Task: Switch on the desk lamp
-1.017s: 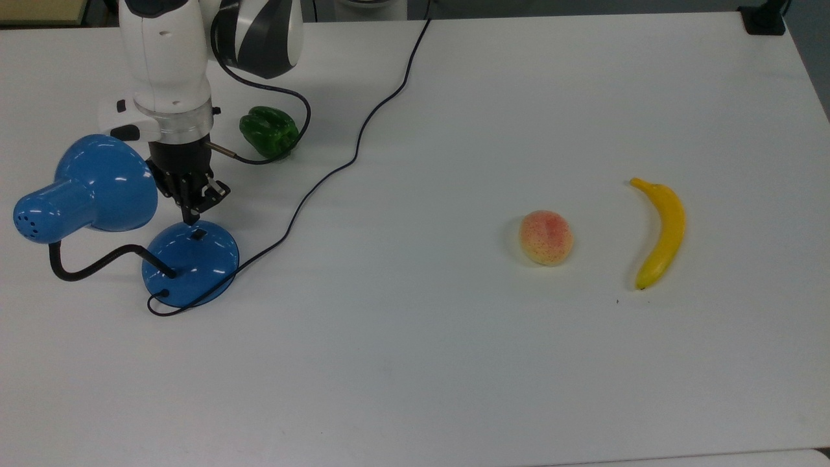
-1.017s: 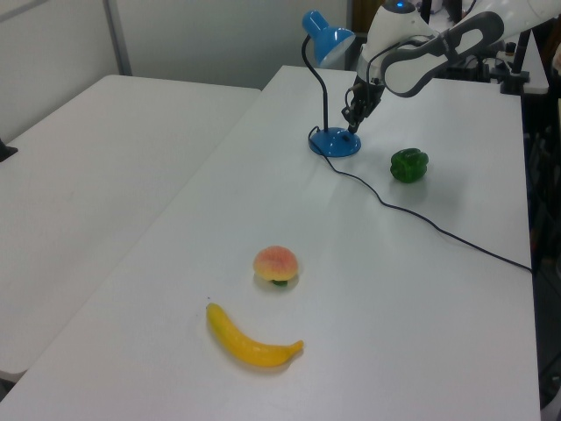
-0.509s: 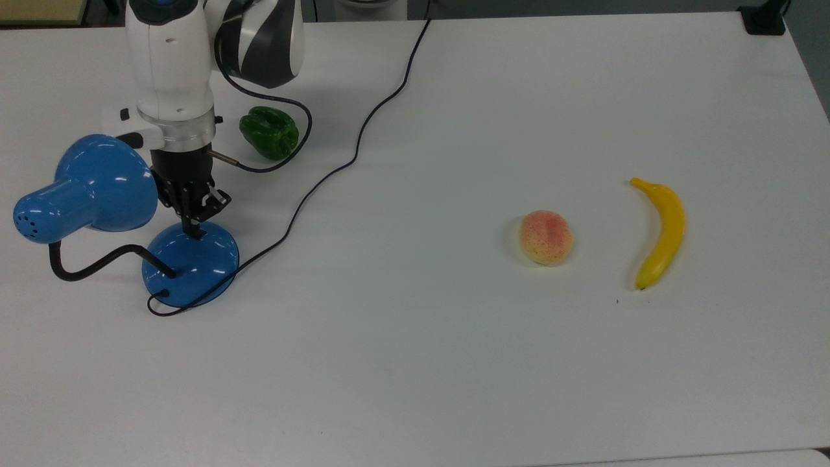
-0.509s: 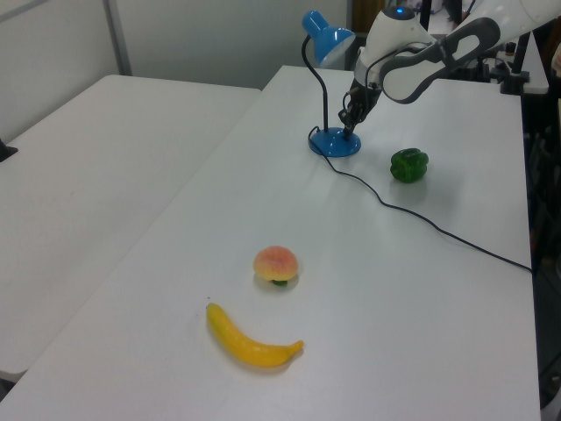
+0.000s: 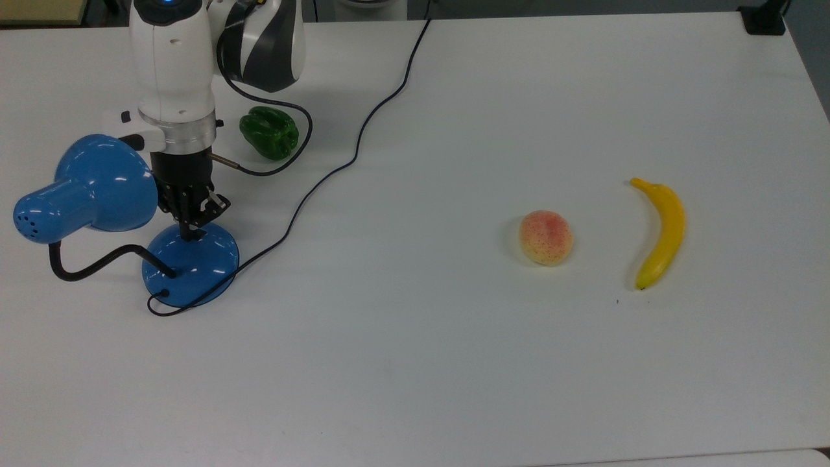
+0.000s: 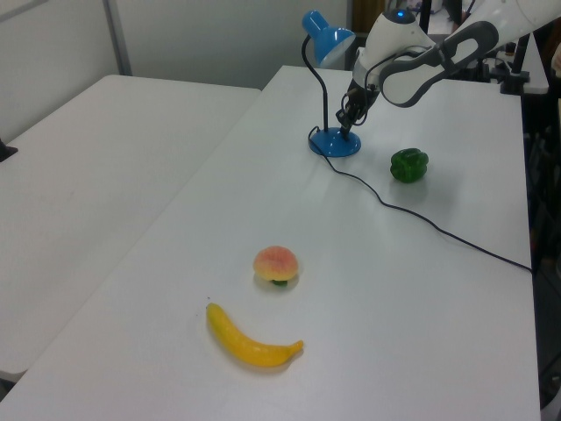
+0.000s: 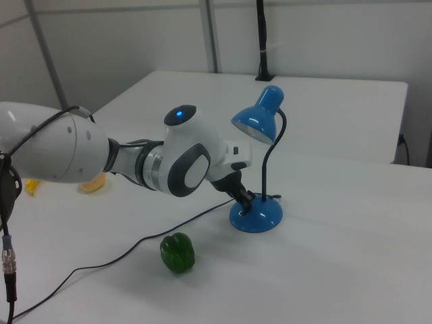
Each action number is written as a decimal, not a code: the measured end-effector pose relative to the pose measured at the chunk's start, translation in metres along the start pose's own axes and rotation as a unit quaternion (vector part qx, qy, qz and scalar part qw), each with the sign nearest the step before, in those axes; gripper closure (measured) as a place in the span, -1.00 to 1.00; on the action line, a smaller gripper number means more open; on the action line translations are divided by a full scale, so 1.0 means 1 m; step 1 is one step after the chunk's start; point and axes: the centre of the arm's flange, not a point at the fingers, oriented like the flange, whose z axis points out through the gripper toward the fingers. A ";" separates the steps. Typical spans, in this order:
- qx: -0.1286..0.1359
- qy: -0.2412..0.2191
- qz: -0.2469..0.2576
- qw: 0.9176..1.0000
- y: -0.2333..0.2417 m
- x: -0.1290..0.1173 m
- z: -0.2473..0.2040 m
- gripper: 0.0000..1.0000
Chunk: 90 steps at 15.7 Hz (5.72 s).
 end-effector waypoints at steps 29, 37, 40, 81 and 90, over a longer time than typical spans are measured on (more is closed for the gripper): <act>-0.004 -0.016 -0.001 1.000 -0.001 0.000 0.000 0.98; -0.003 -0.013 -0.001 1.000 -0.001 0.000 0.002 0.98; -0.002 -0.009 -0.002 1.000 -0.001 0.000 0.004 0.98; 0.047 -0.213 -0.226 0.949 -0.123 -0.059 -0.320 0.25; 0.036 -0.189 -0.228 0.954 -0.119 -0.047 -0.339 -1.00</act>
